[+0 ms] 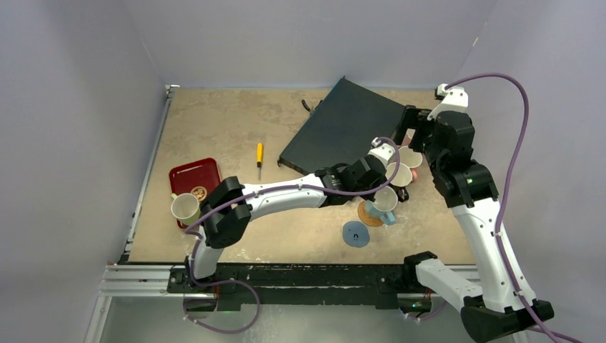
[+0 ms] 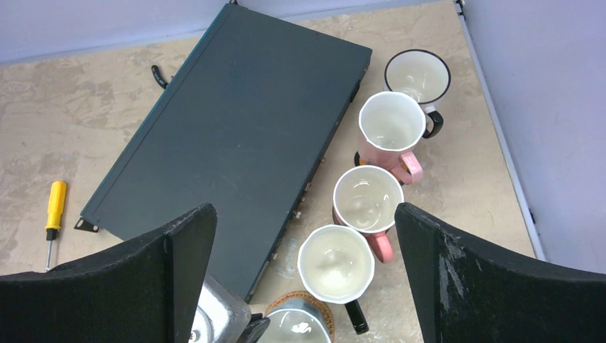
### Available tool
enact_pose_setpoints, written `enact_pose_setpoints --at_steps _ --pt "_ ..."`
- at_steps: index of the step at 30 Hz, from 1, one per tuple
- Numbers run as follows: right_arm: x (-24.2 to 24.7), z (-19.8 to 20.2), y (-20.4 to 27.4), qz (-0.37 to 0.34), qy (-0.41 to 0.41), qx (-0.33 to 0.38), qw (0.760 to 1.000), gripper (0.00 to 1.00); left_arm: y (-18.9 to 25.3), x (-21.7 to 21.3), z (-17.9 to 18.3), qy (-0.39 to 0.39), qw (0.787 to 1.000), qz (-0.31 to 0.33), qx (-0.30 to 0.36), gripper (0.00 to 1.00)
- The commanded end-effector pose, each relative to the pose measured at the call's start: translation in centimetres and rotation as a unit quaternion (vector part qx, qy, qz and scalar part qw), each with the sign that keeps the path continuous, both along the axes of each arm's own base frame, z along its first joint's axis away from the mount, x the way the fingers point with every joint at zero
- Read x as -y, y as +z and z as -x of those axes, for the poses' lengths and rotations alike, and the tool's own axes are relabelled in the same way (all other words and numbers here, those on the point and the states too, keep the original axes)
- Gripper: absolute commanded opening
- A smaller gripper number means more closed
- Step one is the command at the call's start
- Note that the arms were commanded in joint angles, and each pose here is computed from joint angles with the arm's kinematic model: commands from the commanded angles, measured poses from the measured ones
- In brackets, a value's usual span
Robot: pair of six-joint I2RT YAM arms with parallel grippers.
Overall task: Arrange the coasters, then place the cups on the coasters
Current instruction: Place the cup on the coaster.
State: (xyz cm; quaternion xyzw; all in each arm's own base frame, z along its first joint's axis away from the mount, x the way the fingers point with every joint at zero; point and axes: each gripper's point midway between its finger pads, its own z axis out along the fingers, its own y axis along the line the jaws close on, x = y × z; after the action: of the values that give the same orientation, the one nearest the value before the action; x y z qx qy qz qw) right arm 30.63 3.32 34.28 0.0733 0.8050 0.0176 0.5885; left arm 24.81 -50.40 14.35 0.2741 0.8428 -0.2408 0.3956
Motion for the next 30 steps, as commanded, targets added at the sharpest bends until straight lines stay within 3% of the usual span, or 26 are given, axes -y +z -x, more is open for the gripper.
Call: enact_pose_setpoints --at_steps 1,19,30 --pt "0.1 0.3 2.0 -0.003 0.002 0.028 1.0 0.98 3.1 1.1 -0.9 0.009 0.999 0.037 0.024 0.0" --pt "0.1 0.5 2.1 -0.003 0.003 0.027 1.0 0.98 2.9 0.0 -1.1 0.023 0.999 0.028 0.022 0.0" --pt "0.3 0.6 2.3 -0.002 0.0 0.03 1.0 0.98 4.5 -0.5 -1.3 0.031 0.998 0.039 0.03 0.21"
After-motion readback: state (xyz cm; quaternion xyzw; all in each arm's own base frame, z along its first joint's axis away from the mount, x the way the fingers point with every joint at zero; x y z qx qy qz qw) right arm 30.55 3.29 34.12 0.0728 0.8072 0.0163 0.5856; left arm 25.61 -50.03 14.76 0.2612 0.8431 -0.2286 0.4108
